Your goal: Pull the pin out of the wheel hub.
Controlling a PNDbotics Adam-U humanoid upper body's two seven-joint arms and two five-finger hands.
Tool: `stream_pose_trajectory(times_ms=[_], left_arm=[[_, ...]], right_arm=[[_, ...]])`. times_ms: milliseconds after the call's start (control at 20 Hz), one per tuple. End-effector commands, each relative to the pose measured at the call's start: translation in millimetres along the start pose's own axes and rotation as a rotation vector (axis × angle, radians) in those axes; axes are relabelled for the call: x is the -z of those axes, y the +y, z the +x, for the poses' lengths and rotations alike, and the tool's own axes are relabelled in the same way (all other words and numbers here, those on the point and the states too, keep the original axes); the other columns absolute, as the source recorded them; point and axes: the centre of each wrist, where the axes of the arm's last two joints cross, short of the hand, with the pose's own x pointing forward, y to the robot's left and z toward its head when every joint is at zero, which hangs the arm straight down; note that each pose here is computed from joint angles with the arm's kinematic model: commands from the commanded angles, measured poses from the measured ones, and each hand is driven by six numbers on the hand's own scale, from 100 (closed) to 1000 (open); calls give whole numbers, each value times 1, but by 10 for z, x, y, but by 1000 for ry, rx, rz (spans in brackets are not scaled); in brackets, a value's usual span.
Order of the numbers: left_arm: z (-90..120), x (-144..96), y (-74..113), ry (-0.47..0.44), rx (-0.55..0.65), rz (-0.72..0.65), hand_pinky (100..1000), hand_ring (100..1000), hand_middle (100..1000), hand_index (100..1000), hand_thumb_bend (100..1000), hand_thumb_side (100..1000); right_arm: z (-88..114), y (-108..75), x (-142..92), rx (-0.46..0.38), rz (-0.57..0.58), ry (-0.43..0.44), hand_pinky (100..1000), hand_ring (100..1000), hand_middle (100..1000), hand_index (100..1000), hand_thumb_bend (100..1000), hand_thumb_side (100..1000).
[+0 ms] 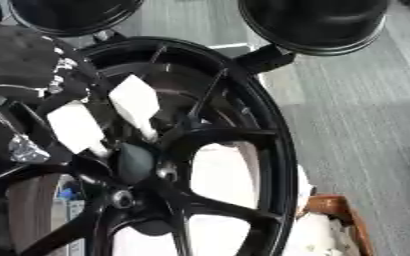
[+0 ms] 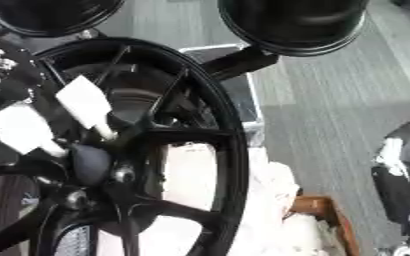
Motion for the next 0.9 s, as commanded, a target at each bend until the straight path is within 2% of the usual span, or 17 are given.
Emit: stream_pose_trajectory(times_ms=[50, 150, 400, 550, 900], left_arm=[[-37, -49, 47, -191, 207, -289, 754, 748, 666, 712, 316, 393], [-41, -42, 38, -196, 193, -281, 739, 729, 644, 692, 259, 368], [-41, -41, 58, -207, 165, -251, 709, 688, 595, 642, 190, 339], [-40, -44, 67, -211, 148, -232, 683, 653, 548, 591, 102, 312], [-23, -79, 114, -222, 87, -173, 647, 606, 489, 524, 100, 299]], right_arm=[[35, -6, 30, 10, -8, -13, 857, 754, 597, 773, 100, 379], [35, -6, 29, 10, -10, -12, 857, 754, 597, 773, 100, 379], [34, -5, 27, 11, -13, -11, 857, 754, 596, 773, 100, 384], [33, -7, 28, 11, -15, -11, 857, 753, 596, 772, 100, 383], [31, -10, 23, 11, -20, -7, 857, 754, 596, 773, 100, 383]])
